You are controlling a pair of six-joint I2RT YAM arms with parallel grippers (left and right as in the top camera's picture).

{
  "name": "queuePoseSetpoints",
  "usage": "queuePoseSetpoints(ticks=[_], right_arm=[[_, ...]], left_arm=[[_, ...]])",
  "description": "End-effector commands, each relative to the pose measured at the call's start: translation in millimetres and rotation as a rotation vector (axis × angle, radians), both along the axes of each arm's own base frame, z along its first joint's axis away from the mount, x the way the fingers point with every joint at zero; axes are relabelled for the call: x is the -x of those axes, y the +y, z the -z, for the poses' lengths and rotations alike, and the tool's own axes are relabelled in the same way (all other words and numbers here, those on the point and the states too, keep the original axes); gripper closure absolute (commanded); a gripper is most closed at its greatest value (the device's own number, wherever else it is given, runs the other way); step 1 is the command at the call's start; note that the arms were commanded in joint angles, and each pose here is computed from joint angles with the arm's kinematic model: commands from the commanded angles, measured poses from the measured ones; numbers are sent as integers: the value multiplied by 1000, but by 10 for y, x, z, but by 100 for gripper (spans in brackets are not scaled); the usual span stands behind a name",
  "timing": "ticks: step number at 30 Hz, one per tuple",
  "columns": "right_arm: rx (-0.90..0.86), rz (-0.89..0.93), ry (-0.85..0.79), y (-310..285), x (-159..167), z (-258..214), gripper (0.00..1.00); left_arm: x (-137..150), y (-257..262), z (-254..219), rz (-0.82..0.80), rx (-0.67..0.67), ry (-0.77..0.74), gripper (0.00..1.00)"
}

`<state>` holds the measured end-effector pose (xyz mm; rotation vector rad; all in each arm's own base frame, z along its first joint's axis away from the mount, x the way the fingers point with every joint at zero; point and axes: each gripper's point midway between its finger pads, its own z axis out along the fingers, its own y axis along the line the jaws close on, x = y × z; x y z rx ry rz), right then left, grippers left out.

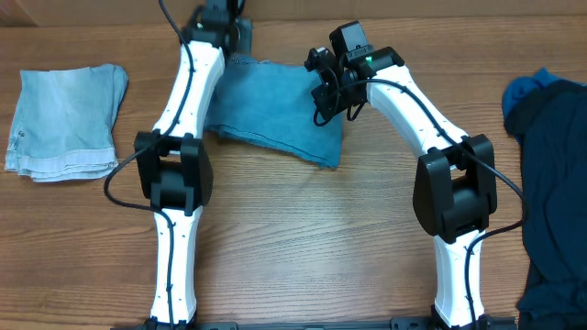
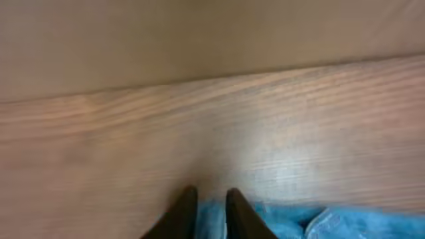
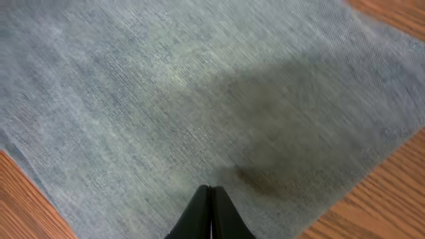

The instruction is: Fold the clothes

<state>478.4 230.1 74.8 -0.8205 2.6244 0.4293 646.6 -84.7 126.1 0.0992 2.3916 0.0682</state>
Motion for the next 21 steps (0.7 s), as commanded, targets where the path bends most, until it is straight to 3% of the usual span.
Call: queuePoseSetpoints(ticks=[1,3,4,9,14,21], right_arm=[[-19,-39,-19,210,41,-58,96],[-11,-67,-24,233,57,-31,96],[-9,-69,-21,235,52,1,96],[16,-75,40,220,84,371,96],[42,-71,106,152,197,636,96],[180,-40,291,-229,619,834,96]], left_arm=[[302,126,-592,-109,57,25,82],[602,177,-277,-165,59,190,94],[730,197,-116,-173,44,265,96],[1107,259,768,-183,-14,493,96],[1317,314,1312,-190,-34,574,96],[1722,234,1434,-167,-50,729,96]])
